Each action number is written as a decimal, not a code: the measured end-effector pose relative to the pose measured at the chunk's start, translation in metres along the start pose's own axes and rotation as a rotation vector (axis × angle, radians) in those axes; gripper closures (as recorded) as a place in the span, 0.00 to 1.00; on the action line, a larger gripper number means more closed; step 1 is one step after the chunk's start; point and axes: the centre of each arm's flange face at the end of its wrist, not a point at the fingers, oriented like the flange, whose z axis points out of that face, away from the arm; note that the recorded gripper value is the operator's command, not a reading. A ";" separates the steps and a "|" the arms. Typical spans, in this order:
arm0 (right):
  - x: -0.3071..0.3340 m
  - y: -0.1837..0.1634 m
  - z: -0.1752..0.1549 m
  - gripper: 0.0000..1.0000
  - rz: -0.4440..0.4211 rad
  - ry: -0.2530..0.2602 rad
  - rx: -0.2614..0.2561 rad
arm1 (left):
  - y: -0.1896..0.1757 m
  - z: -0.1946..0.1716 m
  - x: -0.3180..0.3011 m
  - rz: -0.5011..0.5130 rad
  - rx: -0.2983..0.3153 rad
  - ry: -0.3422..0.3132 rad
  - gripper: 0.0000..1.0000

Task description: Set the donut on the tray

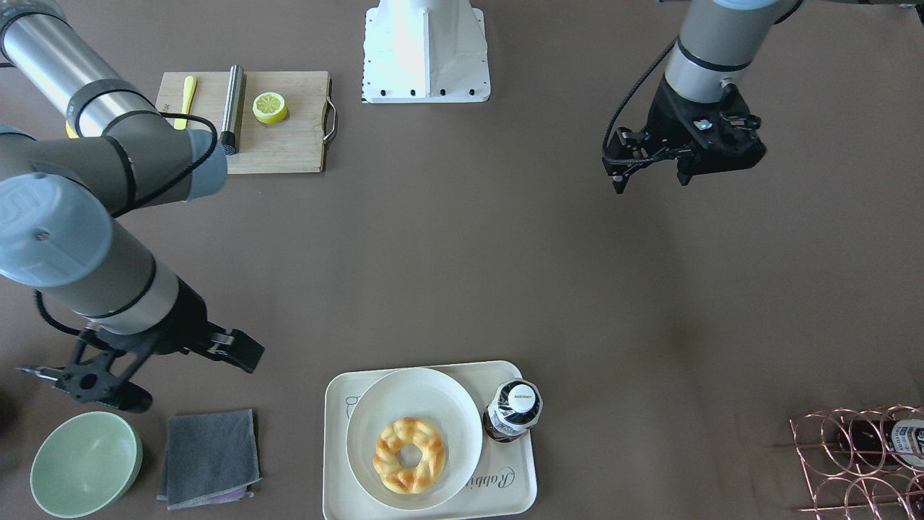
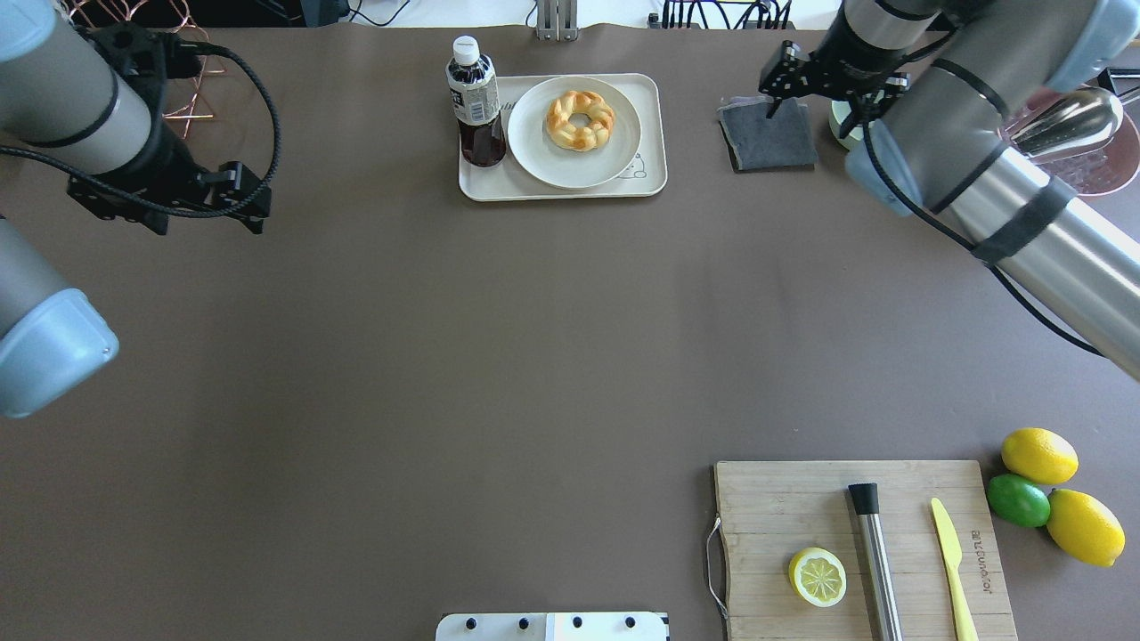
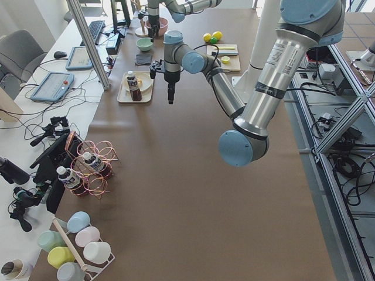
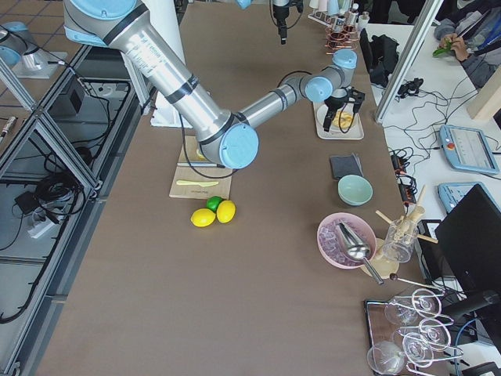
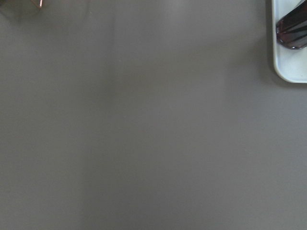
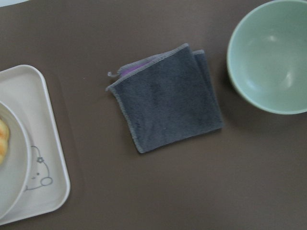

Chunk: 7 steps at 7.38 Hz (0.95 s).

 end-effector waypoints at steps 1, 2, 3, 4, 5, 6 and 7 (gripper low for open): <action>0.055 0.002 -0.012 0.00 -0.078 0.009 0.015 | -0.012 -0.002 -0.044 0.070 -0.013 -0.016 0.02; 0.109 0.004 -0.025 0.00 -0.141 0.019 0.025 | -0.024 -0.007 -0.094 0.126 -0.028 -0.018 0.02; 0.161 0.004 -0.039 0.00 -0.192 0.027 0.031 | -0.032 -0.008 -0.147 0.170 -0.039 -0.012 0.02; 0.211 0.001 -0.052 0.00 -0.232 0.032 0.034 | -0.036 -0.002 -0.199 0.204 -0.041 -0.002 0.02; 0.259 -0.003 -0.065 0.00 -0.267 0.038 0.037 | -0.038 0.008 -0.250 0.221 -0.037 0.009 0.02; 0.302 -0.005 -0.077 0.00 -0.300 0.043 0.041 | -0.038 0.012 -0.298 0.235 -0.034 0.033 0.02; 0.334 -0.004 -0.083 0.00 -0.323 0.051 0.044 | -0.033 0.013 -0.338 0.248 -0.038 0.064 0.02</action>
